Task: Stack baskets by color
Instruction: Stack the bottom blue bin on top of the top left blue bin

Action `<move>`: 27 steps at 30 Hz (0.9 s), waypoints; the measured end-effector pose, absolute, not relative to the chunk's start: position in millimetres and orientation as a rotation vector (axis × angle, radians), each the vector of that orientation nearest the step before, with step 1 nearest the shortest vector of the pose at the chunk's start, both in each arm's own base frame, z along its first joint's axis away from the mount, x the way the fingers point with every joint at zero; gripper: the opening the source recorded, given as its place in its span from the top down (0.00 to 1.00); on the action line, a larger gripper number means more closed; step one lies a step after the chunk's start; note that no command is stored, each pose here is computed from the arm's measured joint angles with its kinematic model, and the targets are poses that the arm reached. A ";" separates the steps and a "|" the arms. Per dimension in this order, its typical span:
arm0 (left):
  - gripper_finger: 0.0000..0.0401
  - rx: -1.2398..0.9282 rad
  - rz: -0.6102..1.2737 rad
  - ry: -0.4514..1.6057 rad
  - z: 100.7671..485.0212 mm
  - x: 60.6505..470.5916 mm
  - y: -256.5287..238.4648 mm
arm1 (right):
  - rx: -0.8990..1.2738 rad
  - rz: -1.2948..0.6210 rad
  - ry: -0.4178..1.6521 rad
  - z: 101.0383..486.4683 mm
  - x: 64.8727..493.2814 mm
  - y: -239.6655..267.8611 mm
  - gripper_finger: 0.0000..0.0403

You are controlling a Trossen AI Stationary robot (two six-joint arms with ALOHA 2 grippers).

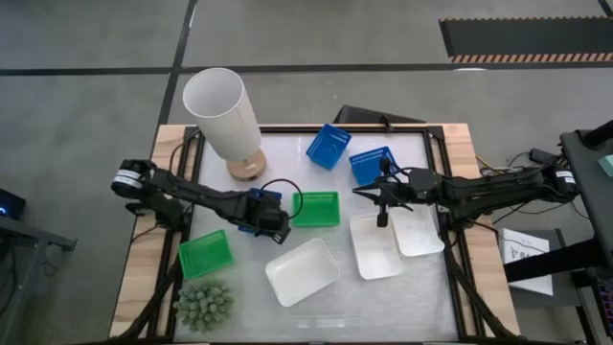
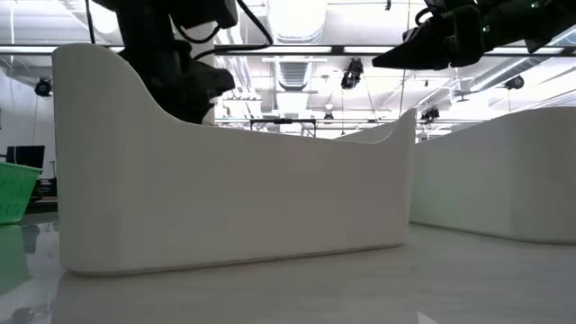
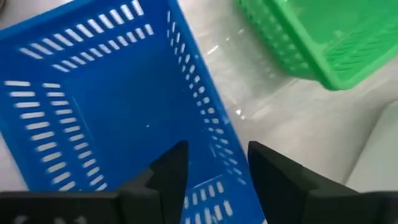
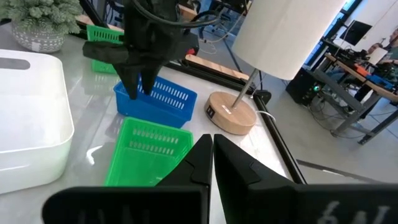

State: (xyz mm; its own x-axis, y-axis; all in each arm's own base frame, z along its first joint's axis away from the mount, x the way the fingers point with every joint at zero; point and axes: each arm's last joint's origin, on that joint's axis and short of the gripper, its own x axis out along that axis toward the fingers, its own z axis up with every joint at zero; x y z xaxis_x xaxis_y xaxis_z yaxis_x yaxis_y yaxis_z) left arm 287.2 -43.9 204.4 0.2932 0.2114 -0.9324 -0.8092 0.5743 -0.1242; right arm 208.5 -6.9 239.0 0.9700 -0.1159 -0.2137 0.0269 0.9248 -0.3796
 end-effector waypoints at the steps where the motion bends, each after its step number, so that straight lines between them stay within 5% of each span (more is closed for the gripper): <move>1: 0.62 -0.681 0.747 1.053 202.7 287.8 -44.1 | -0.384 -0.074 0.236 239.0 208.5 -6.9 0.98; 15: 0.65 -0.680 0.752 1.006 174.8 287.5 -42.8 | -0.380 -0.075 0.235 239.3 208.6 -6.9 0.98; 27: 0.97 -0.668 0.750 1.015 177.2 286.6 -42.5 | -0.371 -0.076 0.235 239.3 208.6 -6.9 0.98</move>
